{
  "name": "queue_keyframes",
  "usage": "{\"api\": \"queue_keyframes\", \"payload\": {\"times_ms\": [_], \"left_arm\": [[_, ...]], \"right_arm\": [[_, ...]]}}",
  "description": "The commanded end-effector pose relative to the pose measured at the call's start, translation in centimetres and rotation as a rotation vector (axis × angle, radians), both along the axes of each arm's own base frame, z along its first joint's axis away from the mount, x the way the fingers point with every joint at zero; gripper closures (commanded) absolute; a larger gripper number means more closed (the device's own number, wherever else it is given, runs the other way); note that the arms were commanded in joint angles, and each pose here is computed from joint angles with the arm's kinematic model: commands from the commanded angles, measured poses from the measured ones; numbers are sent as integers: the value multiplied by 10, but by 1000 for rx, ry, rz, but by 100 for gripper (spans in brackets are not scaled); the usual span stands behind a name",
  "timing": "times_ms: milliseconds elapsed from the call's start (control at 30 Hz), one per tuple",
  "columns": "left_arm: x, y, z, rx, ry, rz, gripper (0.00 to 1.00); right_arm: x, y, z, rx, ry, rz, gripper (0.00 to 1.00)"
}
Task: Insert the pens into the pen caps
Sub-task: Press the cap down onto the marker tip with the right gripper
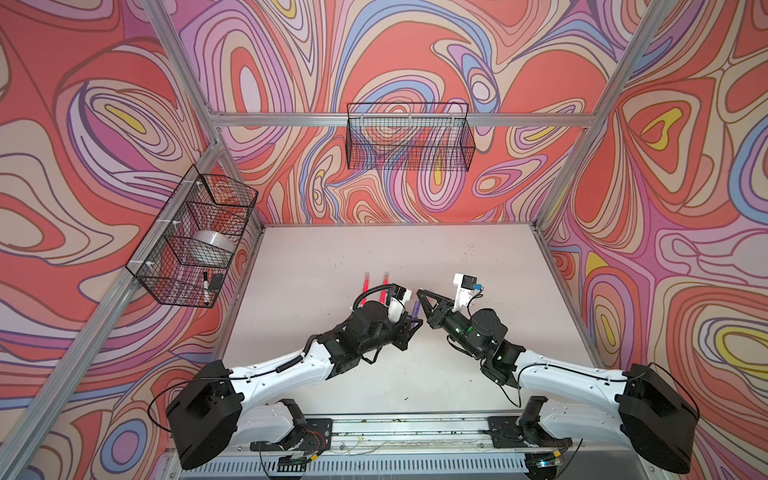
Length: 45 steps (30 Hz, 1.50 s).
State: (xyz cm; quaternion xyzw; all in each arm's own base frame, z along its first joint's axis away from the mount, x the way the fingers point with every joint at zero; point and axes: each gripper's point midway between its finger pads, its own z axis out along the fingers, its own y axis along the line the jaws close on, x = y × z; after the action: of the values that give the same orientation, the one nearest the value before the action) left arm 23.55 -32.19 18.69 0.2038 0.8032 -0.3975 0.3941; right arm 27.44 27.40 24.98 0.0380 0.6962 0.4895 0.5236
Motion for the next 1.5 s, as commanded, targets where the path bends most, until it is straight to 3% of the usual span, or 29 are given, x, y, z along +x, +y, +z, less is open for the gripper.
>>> {"api": "queue_keyframes", "payload": {"times_ms": [0, 433, 767, 933, 1300, 1467], "left_arm": [[20, 7, 43, -137, -63, 48, 100], [2, 8, 56, -167, -158, -46, 100], [12, 21, 48, -77, -223, 25, 100], [8, 19, 35, 30, -308, 37, 100], [-8, 9, 23, 85, -425, -14, 100], [-10, 9, 23, 86, -437, -17, 100]], "right_arm": [[-27, 20, -18, -50, -12, 141, 96], [-35, 15, -8, -37, -48, 157, 78], [-38, 6, 3, -21, -53, 139, 47], [-39, -7, 22, -43, -93, 93, 33], [-25, -21, 55, -118, -116, -24, 39], [-17, -16, 54, -138, -91, -32, 50]]}}
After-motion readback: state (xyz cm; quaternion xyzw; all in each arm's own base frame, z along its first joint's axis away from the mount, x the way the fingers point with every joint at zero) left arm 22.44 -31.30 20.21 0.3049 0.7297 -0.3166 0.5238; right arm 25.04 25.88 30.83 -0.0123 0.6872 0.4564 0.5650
